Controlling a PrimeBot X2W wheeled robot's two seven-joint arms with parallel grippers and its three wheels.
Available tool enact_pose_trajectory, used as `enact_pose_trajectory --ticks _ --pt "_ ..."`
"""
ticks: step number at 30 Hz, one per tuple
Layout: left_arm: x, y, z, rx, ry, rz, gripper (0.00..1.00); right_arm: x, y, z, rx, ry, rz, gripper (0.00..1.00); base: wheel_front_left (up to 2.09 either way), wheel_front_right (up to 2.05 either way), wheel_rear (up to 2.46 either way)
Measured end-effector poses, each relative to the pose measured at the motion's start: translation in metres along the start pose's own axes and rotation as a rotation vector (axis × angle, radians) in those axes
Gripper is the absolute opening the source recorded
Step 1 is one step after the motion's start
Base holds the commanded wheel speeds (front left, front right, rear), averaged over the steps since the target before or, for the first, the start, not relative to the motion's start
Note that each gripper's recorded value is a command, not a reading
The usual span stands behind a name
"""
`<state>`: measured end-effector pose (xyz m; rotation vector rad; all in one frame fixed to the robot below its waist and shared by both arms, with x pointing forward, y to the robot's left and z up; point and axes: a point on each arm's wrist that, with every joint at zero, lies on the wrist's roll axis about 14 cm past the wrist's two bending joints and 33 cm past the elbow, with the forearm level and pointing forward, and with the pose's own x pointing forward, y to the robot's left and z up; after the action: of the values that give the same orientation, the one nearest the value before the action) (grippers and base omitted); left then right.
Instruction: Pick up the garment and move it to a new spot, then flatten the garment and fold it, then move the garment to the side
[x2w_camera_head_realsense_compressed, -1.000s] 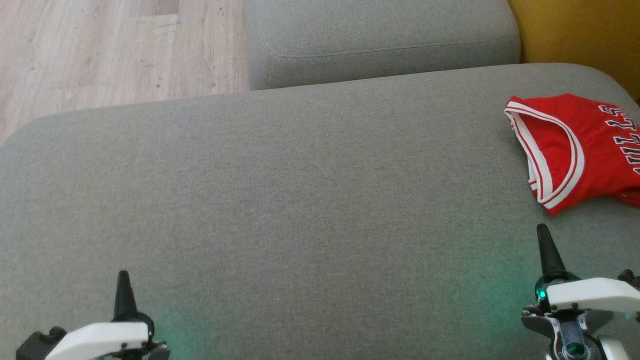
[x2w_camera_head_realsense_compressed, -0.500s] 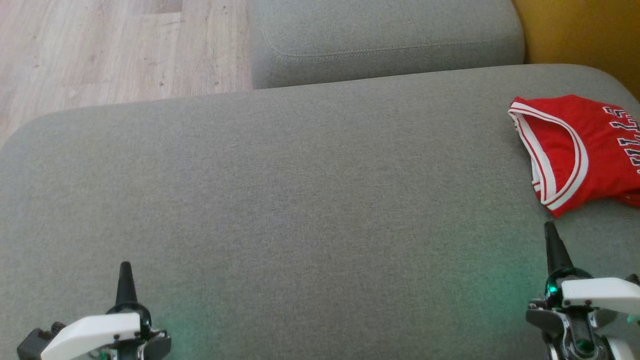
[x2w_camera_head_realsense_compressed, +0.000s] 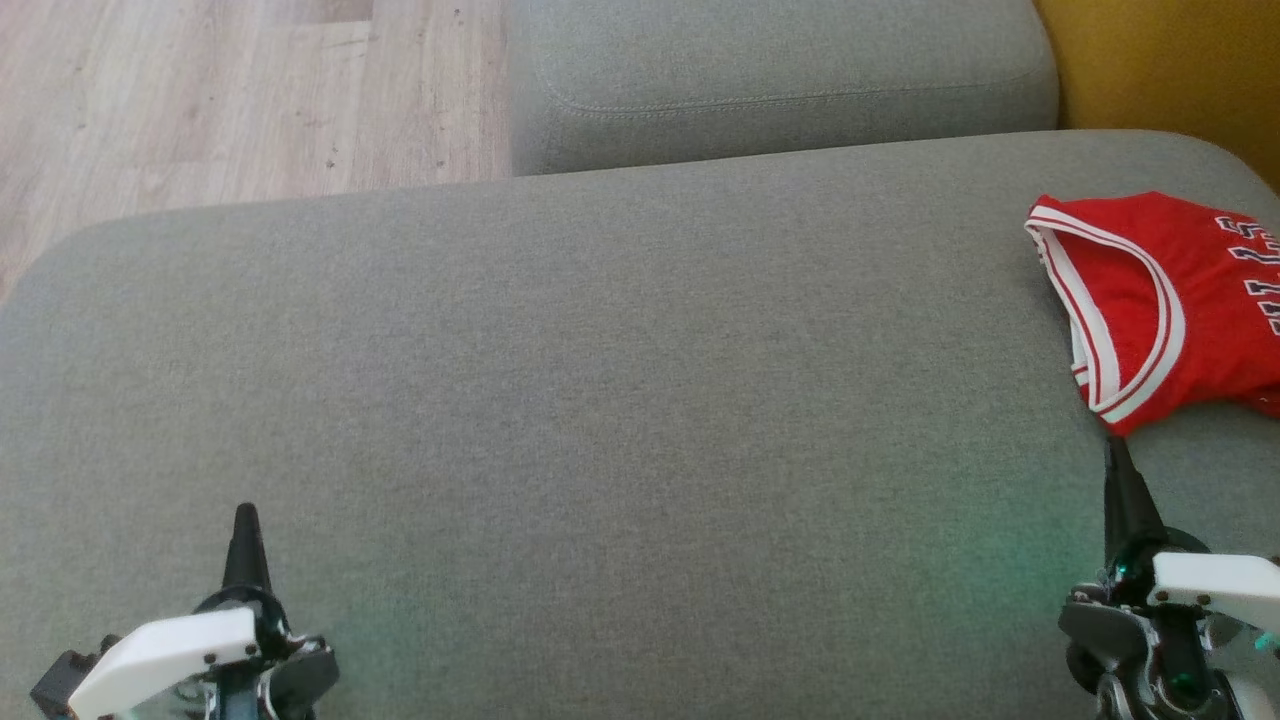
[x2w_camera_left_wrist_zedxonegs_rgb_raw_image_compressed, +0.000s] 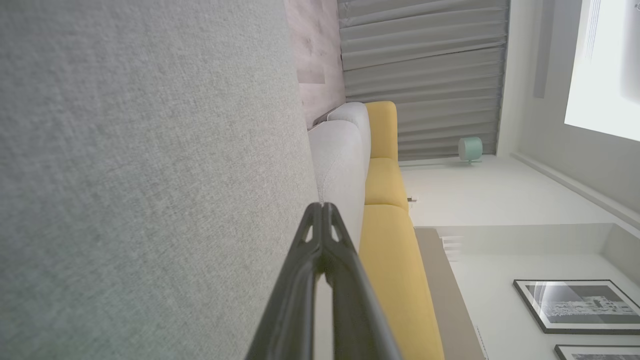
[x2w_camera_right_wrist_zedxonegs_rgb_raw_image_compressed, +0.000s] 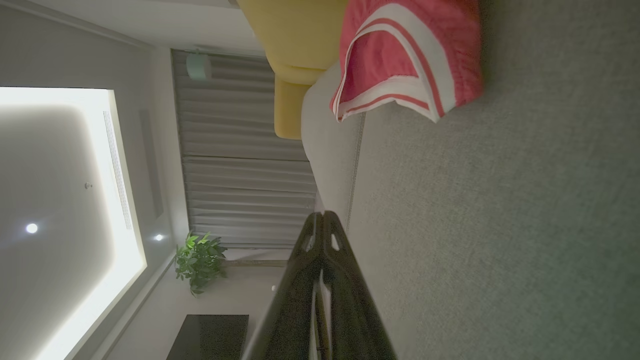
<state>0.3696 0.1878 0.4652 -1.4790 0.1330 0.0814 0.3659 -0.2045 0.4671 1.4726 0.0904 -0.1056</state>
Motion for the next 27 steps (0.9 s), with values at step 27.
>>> enact_pose_trajectory --ticks 27 --pt "0.003 -0.011 0.001 -0.087 0.002 -0.04 0.0 0.006 0.01 0.005 0.1 -0.017 0.034 0.0 0.0 0.0 0.0"
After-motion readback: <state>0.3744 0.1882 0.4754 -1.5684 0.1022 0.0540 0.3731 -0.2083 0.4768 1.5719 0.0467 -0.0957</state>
